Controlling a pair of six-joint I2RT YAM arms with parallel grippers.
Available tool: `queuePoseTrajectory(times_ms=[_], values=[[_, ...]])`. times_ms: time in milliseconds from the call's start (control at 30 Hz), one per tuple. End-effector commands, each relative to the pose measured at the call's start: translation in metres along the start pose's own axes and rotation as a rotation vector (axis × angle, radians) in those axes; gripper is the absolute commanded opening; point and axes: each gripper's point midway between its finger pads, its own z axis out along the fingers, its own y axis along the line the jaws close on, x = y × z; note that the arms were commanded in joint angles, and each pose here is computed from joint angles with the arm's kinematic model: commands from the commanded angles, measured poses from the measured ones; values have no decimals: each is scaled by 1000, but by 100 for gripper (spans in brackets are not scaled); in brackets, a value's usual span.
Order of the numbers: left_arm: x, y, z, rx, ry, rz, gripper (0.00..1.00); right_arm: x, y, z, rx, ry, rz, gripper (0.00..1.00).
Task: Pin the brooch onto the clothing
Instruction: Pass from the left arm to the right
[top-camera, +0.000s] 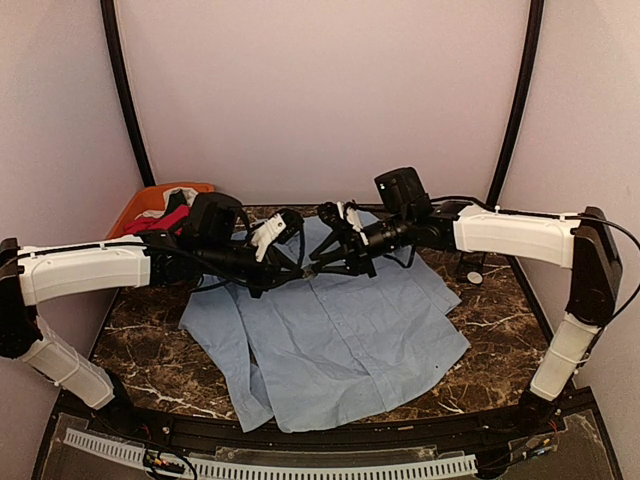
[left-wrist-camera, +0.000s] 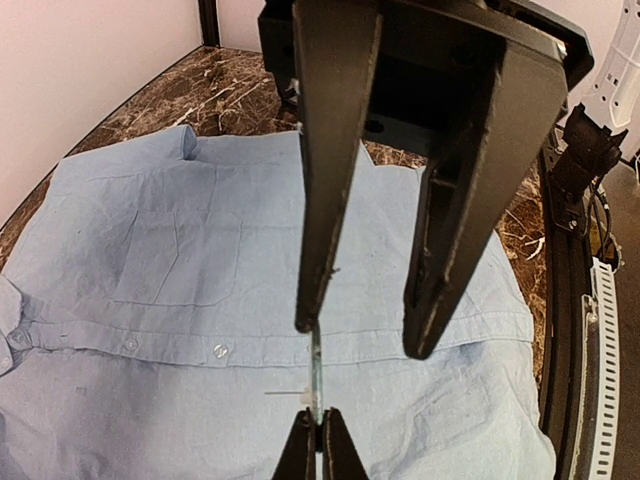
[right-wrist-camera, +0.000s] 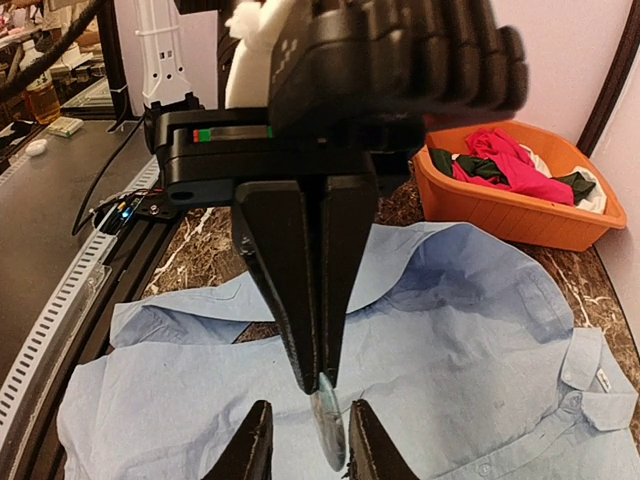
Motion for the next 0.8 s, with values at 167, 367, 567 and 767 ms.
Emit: queuePoseTrajectory(times_ms=[167,367,567,767], values=[[-7,-7,-10,11,-5,27,1,-3,-6,-4,22,-15,-2,23],[-10,-5,-12,-5,-15,34,1,8,-2,1,-20,3,28,22],[-11,-7,-12,3,-22,34,1,14,-3,6,-36,12,50,22],[-13,-13,-14,31,-38,32,1,15,-4,8,-43,11,55,22]])
